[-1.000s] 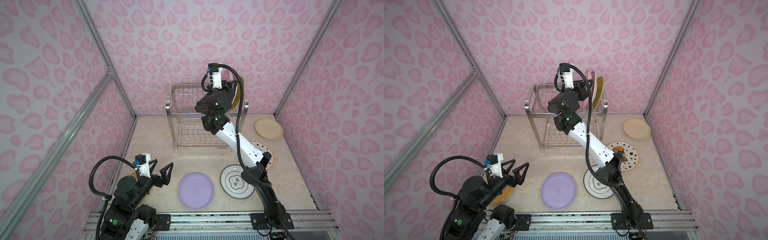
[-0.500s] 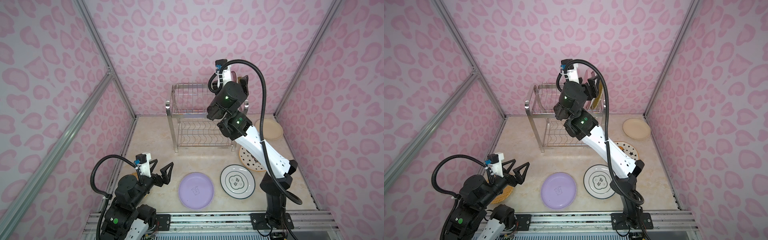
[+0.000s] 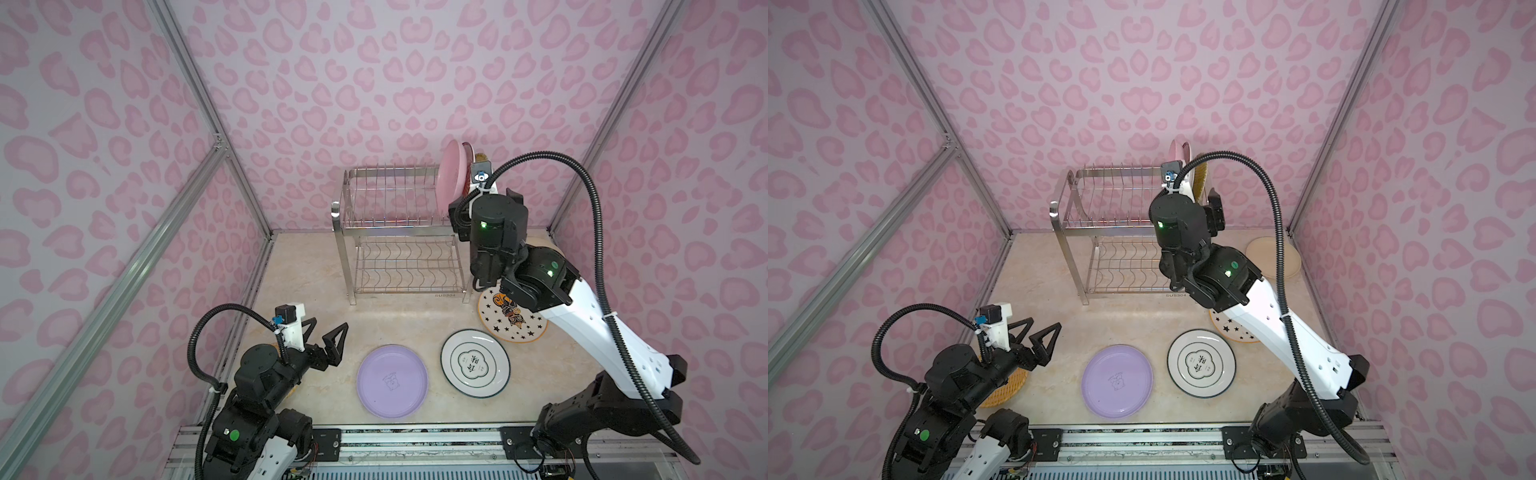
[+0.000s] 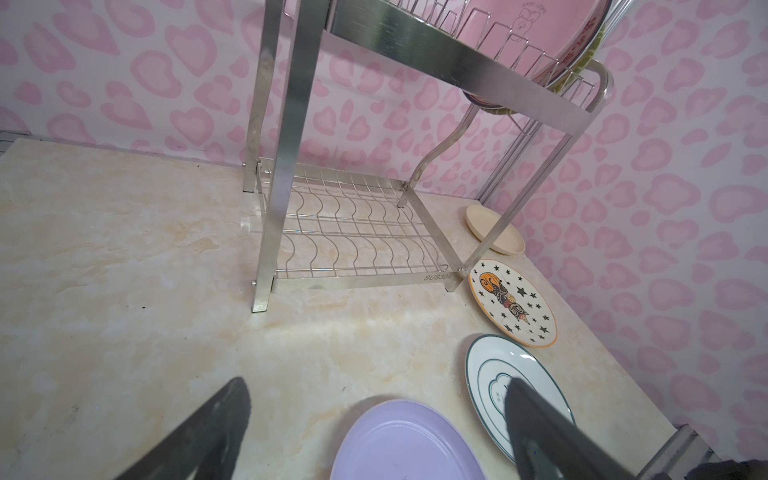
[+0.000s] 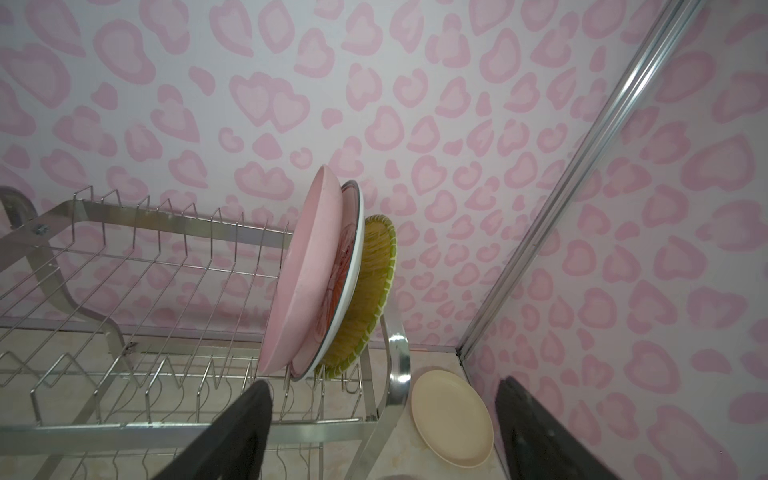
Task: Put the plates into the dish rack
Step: 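Open the right gripper and withdraw it from the rack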
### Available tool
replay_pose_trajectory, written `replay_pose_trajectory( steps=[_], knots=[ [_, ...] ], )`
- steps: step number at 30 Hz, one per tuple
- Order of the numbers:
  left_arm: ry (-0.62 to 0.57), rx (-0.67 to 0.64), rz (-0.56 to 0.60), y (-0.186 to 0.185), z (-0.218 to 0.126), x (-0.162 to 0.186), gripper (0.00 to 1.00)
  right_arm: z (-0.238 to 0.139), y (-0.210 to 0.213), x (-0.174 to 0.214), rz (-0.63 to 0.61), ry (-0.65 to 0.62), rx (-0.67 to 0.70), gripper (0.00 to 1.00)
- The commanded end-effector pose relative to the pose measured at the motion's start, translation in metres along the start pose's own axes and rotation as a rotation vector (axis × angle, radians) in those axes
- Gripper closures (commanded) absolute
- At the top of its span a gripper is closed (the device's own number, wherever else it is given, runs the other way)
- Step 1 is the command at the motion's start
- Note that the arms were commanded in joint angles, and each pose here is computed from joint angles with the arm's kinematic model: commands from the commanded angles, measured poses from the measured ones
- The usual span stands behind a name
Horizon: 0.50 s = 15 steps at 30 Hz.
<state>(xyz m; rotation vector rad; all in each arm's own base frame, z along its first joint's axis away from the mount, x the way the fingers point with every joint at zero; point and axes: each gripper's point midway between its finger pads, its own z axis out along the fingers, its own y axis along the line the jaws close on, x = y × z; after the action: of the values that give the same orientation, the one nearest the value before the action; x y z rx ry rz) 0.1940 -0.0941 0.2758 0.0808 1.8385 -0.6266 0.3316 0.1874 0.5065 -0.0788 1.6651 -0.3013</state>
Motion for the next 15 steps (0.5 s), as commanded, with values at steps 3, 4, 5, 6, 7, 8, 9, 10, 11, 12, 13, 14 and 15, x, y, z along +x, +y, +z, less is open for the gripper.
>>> replay_pose_trajectory(
  steps=[3,4,5,6,7,8,9,10,11,12,13,14,15],
  knots=[
    [-0.001,-0.056,-0.058,0.009,0.003,-0.003,0.03,-0.013,0.012,0.037,0.103,0.046,-0.163,0.14],
    [0.009,-0.072,-0.087,0.012,0.005,-0.001,0.03,-0.016,0.014,0.046,0.104,0.057,-0.188,0.12],
    [0.021,-0.094,-0.119,0.016,0.007,0.002,0.03,-0.019,0.014,0.054,0.108,0.065,-0.209,0.11],
    [0.043,-0.125,-0.157,0.022,0.010,0.008,0.03,-0.022,0.013,0.062,0.116,0.071,-0.229,0.10],
    [0.077,-0.166,-0.193,0.030,0.013,0.017,0.03,-0.025,0.014,0.072,0.121,0.078,-0.251,0.09],
    [0.113,-0.210,-0.226,0.038,0.017,0.026,0.03,-0.027,0.015,0.079,0.124,0.081,-0.269,0.09],
    [0.156,-0.273,-0.265,0.048,0.019,0.035,0.02,-0.030,0.016,0.093,0.118,0.095,-0.284,0.07],
    [0.190,-0.344,-0.291,0.059,0.020,0.043,0.01,-0.032,0.015,0.102,0.123,0.101,-0.292,0.07],
    [0.222,-0.409,-0.313,0.068,0.020,0.049,0.01,-0.034,0.015,0.108,0.130,0.102,-0.305,0.07],
    [0.253,-0.495,-0.330,0.080,0.019,0.054,0.01,-0.037,0.014,0.116,0.139,0.106,-0.321,0.07],
    [0.275,-0.588,-0.344,0.092,0.016,0.057,0.02,-0.039,0.016,0.123,0.148,0.110,-0.340,0.07],
    [0.283,-0.673,-0.349,0.102,0.012,0.058,0.03,-0.041,0.017,0.129,0.153,0.116,-0.356,0.06],
    [0.287,-0.771,-0.372,0.113,0.007,0.058,0.03,-0.042,0.019,0.134,0.162,0.124,-0.371,0.07]
  ],
)
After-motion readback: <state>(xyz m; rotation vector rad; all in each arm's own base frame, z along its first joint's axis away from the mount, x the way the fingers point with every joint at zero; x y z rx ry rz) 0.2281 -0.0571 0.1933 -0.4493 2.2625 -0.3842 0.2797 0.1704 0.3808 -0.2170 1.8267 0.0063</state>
